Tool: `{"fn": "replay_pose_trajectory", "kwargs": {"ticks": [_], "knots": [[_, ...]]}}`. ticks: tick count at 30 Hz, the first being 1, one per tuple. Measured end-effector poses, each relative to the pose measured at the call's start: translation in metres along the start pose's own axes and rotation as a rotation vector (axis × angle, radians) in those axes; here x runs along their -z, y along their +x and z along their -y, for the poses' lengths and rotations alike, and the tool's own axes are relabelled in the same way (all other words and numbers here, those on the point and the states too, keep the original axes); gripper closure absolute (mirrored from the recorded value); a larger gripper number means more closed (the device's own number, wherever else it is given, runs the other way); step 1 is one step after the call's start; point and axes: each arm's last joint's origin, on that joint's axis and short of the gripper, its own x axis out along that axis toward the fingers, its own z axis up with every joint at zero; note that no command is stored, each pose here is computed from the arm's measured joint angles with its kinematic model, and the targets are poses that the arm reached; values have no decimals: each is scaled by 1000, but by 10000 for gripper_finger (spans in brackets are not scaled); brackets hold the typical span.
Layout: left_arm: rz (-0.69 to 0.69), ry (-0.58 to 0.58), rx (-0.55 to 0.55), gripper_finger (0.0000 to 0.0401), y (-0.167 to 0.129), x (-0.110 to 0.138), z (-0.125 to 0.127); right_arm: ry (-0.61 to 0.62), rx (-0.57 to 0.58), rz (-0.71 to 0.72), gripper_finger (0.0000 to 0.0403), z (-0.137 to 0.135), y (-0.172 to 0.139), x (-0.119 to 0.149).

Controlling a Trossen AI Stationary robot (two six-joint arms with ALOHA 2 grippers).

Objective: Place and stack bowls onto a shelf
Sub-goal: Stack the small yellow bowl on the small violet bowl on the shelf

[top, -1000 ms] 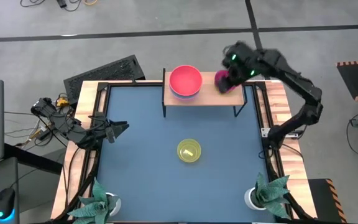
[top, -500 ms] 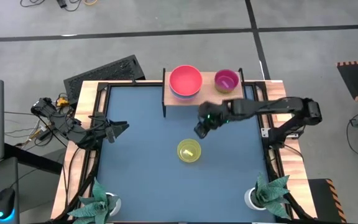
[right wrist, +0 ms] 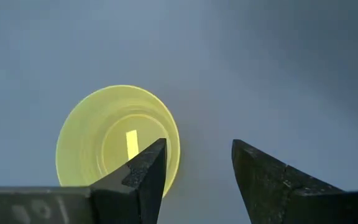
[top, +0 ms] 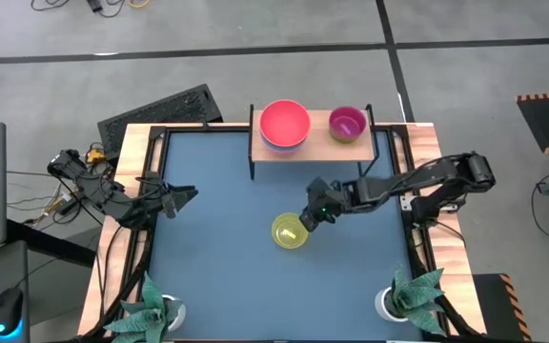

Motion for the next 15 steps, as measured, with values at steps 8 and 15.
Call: {"fn": "replay_pose_trajectory", "kwargs": {"ticks": [8,15], "knots": [[-1,-2,0,192,0,0,0,-38,23,-56,197,-10,31,15],[-4,-5,2,192,0,0,0,-32,26,-84,198,-12,46,18]]}}
